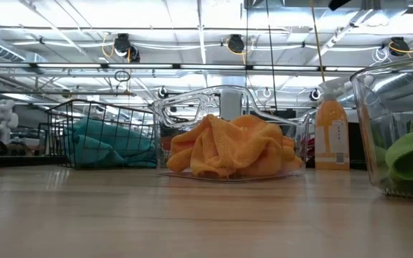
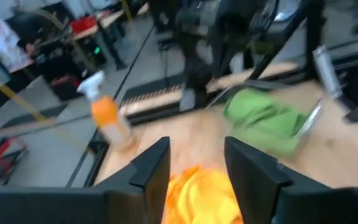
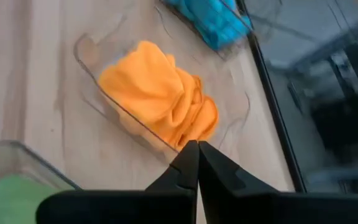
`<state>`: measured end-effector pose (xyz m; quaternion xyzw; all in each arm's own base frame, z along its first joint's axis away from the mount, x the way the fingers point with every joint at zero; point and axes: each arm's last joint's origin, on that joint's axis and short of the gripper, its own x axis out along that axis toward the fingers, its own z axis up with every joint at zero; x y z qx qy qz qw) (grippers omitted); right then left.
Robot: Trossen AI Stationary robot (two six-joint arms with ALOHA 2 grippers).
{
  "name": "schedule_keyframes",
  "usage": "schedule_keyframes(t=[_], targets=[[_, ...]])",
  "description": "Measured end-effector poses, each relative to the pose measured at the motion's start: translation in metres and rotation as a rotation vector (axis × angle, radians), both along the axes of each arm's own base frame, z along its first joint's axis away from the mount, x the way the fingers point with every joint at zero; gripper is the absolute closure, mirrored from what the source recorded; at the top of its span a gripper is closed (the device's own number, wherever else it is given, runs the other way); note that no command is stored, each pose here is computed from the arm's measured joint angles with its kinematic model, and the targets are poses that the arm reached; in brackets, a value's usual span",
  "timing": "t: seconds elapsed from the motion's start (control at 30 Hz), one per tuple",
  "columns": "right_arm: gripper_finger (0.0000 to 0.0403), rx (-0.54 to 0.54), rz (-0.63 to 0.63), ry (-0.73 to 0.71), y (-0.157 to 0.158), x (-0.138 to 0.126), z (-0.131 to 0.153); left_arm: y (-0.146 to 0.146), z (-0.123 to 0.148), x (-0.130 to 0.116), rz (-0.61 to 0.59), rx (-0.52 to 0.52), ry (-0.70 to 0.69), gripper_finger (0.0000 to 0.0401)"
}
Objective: Sort microfiber towel by color & place in baskets
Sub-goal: Return to Home Position
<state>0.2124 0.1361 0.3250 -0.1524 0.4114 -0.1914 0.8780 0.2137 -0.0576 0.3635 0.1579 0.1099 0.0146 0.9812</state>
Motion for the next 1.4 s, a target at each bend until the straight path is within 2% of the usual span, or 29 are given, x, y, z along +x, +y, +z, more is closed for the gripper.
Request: schedule_keyframes(t=[0.13, 0.27, 0.37, 0.43, 0.57, 0.7, 0.9, 1.03, 1.2, 1.4], targets=[[0.0403, 0.001, 0.107, -0.091, -0.023, -0.015, -0.003, 0.015, -0.016, 0.005, 0.069, 0.018, 0.069, 0.0272], [0.0403, 0.079, 0.314, -0.212, -0.044, -0.021, -0.020, 0.032, -0.044, 0.011, 0.128, 0.014, 0.088, 0.0297], [0.0403, 0.131, 0.453, -0.313, -0.063, -0.027, -0.041, 0.041, -0.063, 0.014, 0.052, -0.001, 0.083, 0.0313], [0.0403, 0.161, 0.489, -0.369, -0.077, -0.032, -0.056, 0.046, -0.074, 0.014, -0.012, -0.003, 0.076, 0.0323], [0.0403, 0.203, 0.486, -0.477, -0.101, -0.044, -0.080, 0.056, -0.088, 0.014, -0.051, 0.024, 0.031, 0.0344], [0.0403, 0.212, 0.466, -0.551, -0.116, -0.054, -0.104, 0.071, -0.103, 0.012, -0.001, 0.040, 0.024, 0.0365], [0.0403, 0.242, 0.477, -0.660, -0.130, -0.066, -0.142, 0.092, -0.128, 0.003, -0.023, -0.007, -0.001, 0.0395], [0.0403, 0.269, 0.452, -0.698, -0.135, -0.072, -0.160, 0.101, -0.141, -0.003, -0.026, -0.046, 0.000, 0.0395], [0.0403, 0.281, 0.432, -0.685, -0.139, -0.077, -0.174, 0.108, -0.153, -0.010, -0.023, -0.105, -0.020, 0.0394], [0.0403, 0.279, 0.414, -0.675, -0.142, -0.077, -0.174, 0.109, -0.165, -0.017, -0.020, -0.187, -0.030, 0.0394]])
